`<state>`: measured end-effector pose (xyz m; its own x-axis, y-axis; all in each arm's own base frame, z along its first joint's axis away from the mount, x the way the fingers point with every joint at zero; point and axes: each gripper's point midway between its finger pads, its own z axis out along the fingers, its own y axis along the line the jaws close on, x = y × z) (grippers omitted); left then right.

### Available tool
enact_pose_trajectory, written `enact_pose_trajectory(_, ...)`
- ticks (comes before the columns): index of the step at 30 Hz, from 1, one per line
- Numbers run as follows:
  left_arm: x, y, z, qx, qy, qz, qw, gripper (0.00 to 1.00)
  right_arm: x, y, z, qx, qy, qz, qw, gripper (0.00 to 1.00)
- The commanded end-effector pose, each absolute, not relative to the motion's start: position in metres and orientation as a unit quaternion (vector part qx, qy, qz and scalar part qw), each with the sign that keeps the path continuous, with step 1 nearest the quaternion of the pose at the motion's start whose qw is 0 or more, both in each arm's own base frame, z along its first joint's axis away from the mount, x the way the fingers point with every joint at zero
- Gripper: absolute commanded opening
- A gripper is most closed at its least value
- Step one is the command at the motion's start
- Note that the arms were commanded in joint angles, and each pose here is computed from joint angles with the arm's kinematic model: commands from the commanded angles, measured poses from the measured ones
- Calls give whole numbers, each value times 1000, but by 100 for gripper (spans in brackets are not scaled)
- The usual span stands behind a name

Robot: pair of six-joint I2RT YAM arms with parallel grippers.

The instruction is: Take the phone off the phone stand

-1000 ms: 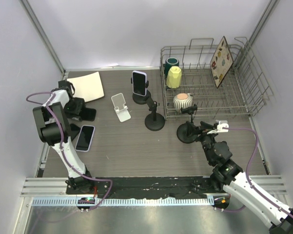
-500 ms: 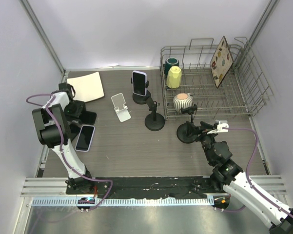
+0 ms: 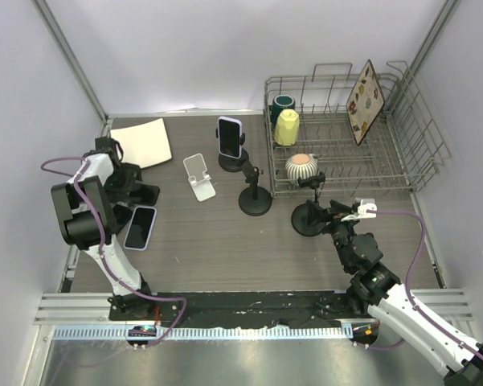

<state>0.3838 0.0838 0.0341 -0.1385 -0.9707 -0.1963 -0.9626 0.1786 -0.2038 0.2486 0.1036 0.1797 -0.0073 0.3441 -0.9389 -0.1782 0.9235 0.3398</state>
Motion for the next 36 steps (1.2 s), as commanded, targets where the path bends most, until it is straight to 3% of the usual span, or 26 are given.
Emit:
enact_pose_trajectory(1, 394, 85, 78, -634, 744, -37, 209, 100, 250, 103, 205, 71, 658, 202, 722, 82)
enact_pose_trajectory(10, 405, 81, 187, -540, 745, 17, 392, 100, 249, 102, 207, 73, 656, 200, 724, 82)
enact_pose_trajectory(15, 427, 25, 252, -378, 772, 40, 510, 100, 249, 102, 206, 74, 656, 200, 724, 82)
enact_pose_trajectory(19, 448, -45, 295, -242, 771, -15, 590, 100, 249, 100, 207, 78, 654, 201, 725, 83)
enact_pose_trajectory(36, 485, -234, 293, 90, 763, -94, 633, 100, 248, 100, 208, 78, 649, 205, 728, 86)
